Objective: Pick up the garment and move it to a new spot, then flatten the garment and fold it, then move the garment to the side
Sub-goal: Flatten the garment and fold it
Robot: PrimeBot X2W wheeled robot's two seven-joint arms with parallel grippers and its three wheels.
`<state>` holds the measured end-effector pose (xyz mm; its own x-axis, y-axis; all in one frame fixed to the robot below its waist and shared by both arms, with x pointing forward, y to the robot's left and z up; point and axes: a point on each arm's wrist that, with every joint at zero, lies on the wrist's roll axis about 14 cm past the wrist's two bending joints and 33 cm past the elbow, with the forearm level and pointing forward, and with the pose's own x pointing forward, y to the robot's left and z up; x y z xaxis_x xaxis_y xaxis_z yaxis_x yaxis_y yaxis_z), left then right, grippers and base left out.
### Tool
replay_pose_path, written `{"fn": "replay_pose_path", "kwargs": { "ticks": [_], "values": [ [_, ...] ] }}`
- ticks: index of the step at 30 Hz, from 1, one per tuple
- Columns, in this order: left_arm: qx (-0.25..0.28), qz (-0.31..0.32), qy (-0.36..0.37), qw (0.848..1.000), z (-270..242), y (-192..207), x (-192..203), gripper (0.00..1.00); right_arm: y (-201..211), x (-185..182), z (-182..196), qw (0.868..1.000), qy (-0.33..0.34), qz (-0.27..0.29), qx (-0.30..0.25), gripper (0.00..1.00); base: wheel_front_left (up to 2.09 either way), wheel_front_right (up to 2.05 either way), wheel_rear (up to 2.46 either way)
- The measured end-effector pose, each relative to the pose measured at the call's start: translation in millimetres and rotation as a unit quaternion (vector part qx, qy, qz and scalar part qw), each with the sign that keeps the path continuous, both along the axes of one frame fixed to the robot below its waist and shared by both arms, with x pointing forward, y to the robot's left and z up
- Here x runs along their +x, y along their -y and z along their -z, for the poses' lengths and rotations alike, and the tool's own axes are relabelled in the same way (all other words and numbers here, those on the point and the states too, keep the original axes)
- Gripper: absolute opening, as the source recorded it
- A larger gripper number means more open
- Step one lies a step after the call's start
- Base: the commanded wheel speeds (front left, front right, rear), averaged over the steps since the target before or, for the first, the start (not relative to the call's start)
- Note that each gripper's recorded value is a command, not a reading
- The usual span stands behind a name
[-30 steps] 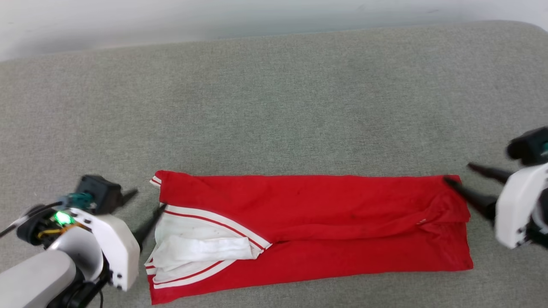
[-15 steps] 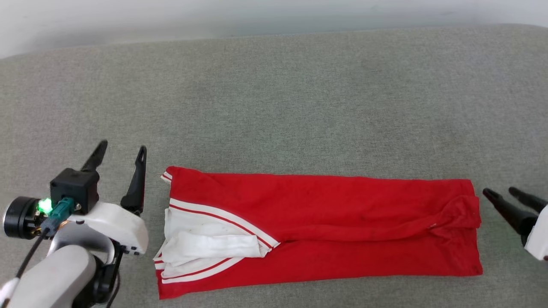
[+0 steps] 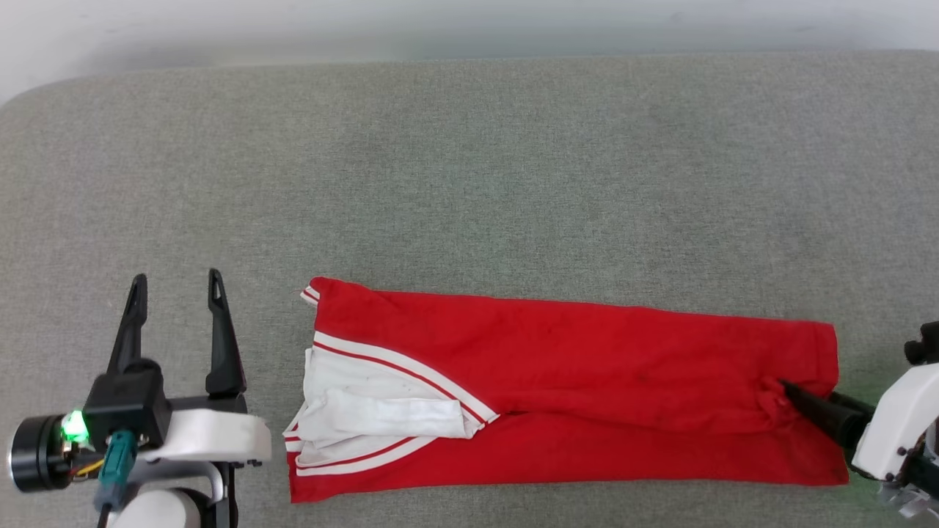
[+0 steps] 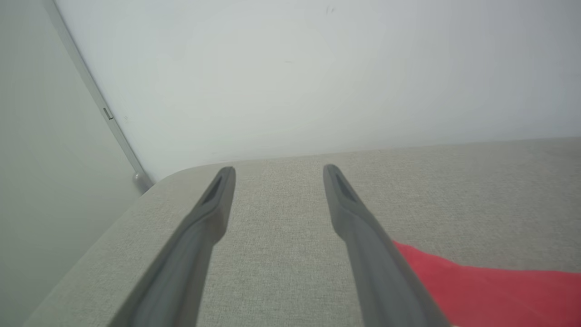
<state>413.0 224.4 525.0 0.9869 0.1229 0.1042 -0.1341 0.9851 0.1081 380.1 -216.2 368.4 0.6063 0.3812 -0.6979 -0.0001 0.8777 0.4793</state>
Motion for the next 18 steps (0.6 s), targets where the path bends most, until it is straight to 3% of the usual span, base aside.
{"fn": "replay_pose_path", "kwargs": {
  "ticks": [8,9,10,11,18],
  "values": [
    [0.003,-0.033,0.021,0.999,-2.5,-3.4,-18.3,1.00,-29.6,-13.1,5.8,0.998,-0.032,-0.034,0.033,1.00,0.00,0.00,0.00],
    [0.003,-0.036,0.020,0.999,-0.9,-3.2,-20.3,1.00,-31.0,-13.5,6.1,0.998,-0.033,-0.036,0.034,0.71,0.00,0.00,0.00],
    [0.002,-0.038,0.018,0.999,1.0,-2.3,-22.2,1.00,-31.9,-13.2,5.8,0.998,-0.032,-0.037,0.033,0.24,0.00,0.00,0.00],
    [0.002,-0.038,0.016,0.999,3.1,-1.5,-23.4,1.00,-31.9,-12.7,5.9,0.998,-0.029,-0.036,0.032,0.00,0.00,0.00,0.00],
    [0.004,-0.042,0.014,0.999,6.5,5.3,-32.7,1.00,-34.5,-10.6,0.9,0.999,-0.011,-0.037,0.029,0.00,0.00,0.00,0.00]
  ]
}}
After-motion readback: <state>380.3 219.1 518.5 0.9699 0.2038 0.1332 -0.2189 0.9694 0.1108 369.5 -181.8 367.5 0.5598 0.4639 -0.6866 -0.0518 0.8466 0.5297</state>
